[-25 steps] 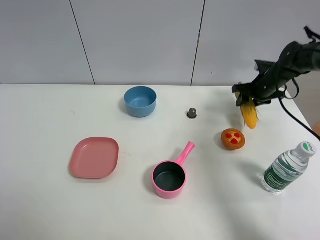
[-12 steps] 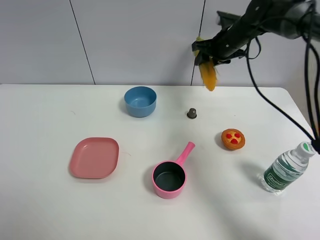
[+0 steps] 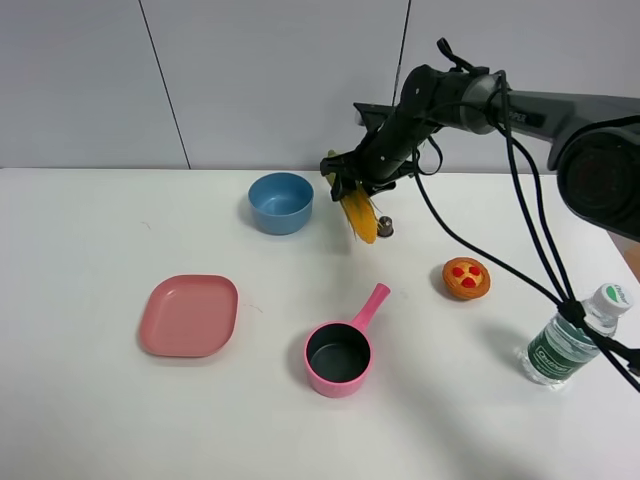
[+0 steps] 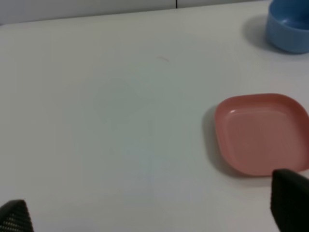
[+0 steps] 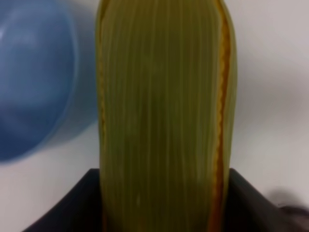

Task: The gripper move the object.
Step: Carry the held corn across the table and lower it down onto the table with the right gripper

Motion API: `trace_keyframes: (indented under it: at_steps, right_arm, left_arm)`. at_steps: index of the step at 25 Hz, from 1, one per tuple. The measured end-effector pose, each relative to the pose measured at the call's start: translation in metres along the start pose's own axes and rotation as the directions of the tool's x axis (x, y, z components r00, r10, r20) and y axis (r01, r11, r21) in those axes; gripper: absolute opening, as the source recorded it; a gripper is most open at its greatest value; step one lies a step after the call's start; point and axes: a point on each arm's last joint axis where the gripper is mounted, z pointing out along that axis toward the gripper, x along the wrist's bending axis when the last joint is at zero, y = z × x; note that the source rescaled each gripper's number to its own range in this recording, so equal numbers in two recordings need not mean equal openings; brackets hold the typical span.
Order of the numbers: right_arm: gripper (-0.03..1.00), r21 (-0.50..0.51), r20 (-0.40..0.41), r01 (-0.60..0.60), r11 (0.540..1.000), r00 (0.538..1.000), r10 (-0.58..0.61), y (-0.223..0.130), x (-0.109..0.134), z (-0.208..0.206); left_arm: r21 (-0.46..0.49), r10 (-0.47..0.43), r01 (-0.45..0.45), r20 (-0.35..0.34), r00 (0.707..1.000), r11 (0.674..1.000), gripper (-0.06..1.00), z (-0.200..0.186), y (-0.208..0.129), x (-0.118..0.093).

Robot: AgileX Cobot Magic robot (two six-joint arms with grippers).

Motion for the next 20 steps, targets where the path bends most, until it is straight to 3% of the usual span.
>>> trace_keyframes:
  at_steps: [8, 9, 12, 14, 20]
  right_arm:
    - [0.02, 0.101, -0.015, 0.026, 0.995, 1.0, -0.024, -0.012, 0.009, 0.013]
    - [0.07, 0.105, -0.014, 0.027, 0.994, 1.0, -0.026, -0.013, 0.009, 0.013]
    - [0.51, 0.117, -0.002, 0.034, 0.993, 0.999, -0.034, -0.014, 0.008, 0.013]
    - [0.65, 0.123, 0.008, 0.016, 0.992, 1.0, -0.018, -0.014, 0.009, 0.013]
    - [0.73, 0.139, 0.001, 0.005, 0.99, 1.0, -0.005, -0.016, 0.018, 0.01]
  left_arm:
    - [0.0, 0.0, 0.0, 0.0, 1.0, 1.0, 1.0, 0.0, 0.0, 0.0]
    - [0.0, 0.0, 0.0, 0.0, 1.0, 1.0, 1.0, 0.0, 0.0, 0.0]
    - [0.0, 0.0, 0.0, 0.0, 1.0, 1.0, 1.0, 0.0, 0.0, 0.0]
    - [0.0, 0.0, 0.0, 0.0, 1.0, 1.0, 1.0, 0.0, 0.0, 0.0]
    - [0.0, 0.0, 0.0, 0.0, 1.0, 1.0, 1.0, 0.0, 0.0, 0.0]
